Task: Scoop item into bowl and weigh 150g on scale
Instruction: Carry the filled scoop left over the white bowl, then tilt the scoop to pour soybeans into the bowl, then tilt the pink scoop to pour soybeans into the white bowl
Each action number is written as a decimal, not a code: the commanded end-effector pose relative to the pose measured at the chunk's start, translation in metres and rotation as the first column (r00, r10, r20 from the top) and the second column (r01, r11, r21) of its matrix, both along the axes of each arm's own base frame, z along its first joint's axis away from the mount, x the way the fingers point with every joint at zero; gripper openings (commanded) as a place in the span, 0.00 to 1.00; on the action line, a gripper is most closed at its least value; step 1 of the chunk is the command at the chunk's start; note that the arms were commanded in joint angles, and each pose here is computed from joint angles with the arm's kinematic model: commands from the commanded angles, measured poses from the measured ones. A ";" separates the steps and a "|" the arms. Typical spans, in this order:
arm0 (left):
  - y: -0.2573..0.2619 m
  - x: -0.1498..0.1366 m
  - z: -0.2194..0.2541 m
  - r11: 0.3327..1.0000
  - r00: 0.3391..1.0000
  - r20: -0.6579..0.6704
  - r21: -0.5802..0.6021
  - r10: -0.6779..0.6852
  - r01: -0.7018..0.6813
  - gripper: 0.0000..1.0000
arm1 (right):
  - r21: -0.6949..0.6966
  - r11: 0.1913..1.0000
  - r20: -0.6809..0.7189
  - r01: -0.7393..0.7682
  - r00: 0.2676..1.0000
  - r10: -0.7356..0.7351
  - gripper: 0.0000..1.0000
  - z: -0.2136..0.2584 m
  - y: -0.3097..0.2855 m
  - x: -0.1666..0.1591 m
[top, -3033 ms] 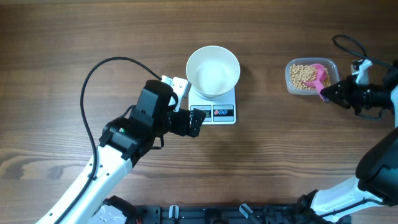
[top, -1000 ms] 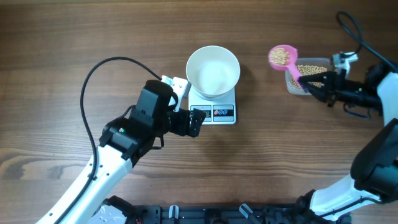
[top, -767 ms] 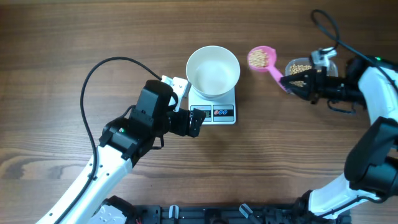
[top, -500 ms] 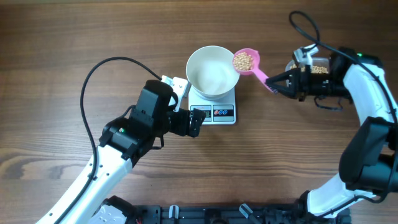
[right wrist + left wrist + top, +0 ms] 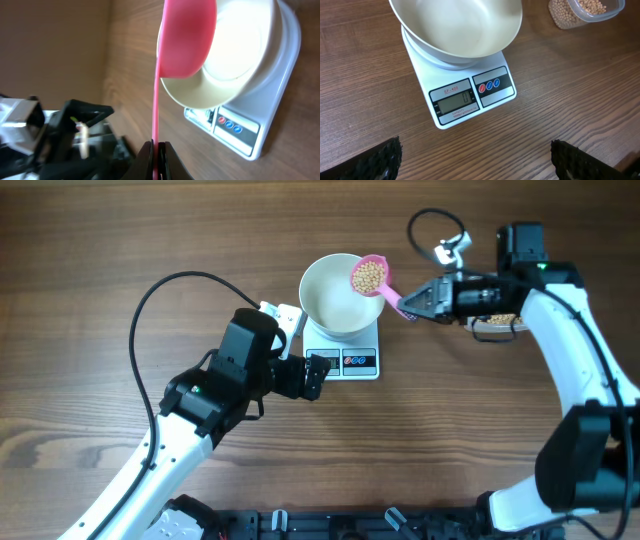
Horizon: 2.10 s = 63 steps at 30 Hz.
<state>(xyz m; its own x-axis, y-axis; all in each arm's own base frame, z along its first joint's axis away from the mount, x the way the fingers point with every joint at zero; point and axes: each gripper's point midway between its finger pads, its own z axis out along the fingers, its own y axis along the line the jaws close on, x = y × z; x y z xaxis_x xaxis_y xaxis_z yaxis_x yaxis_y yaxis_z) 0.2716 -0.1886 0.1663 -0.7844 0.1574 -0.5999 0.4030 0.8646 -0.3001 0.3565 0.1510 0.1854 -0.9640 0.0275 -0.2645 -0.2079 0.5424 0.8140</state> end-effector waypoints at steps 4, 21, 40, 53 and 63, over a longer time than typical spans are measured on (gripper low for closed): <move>0.000 0.000 -0.001 1.000 1.000 0.009 0.014 -0.015 0.015 1.00 | -0.279 0.958 0.175 0.066 0.984 -0.017 0.04 0.006 0.009 0.011; 0.000 0.000 -0.001 1.000 1.000 0.009 0.014 -0.015 0.015 1.00 | -0.495 0.864 0.376 0.091 0.919 0.118 0.04 0.007 0.038 0.018; 0.000 0.000 -0.001 1.000 1.000 0.009 0.014 -0.015 0.015 1.00 | -0.532 0.830 0.486 0.166 0.863 0.139 0.04 0.016 0.032 0.040; 0.000 0.000 -0.001 1.000 1.000 0.009 0.014 -0.015 0.015 1.00 | -0.592 0.782 0.546 0.195 0.811 0.211 0.04 0.019 0.037 0.046; 0.000 0.000 -0.001 1.000 1.000 0.009 0.014 -0.015 0.015 1.00 | -0.627 0.753 0.575 0.201 0.771 0.273 0.04 0.022 0.037 0.051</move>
<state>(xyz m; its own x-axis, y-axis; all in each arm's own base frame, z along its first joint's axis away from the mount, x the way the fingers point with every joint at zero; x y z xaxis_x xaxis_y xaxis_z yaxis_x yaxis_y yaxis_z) 0.2716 -0.1886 0.1662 -0.7846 0.1576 -0.5996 0.4029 0.8646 -0.3000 0.4027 0.1882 0.1864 -0.6408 -0.3715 -0.6719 -0.5250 0.8506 0.0303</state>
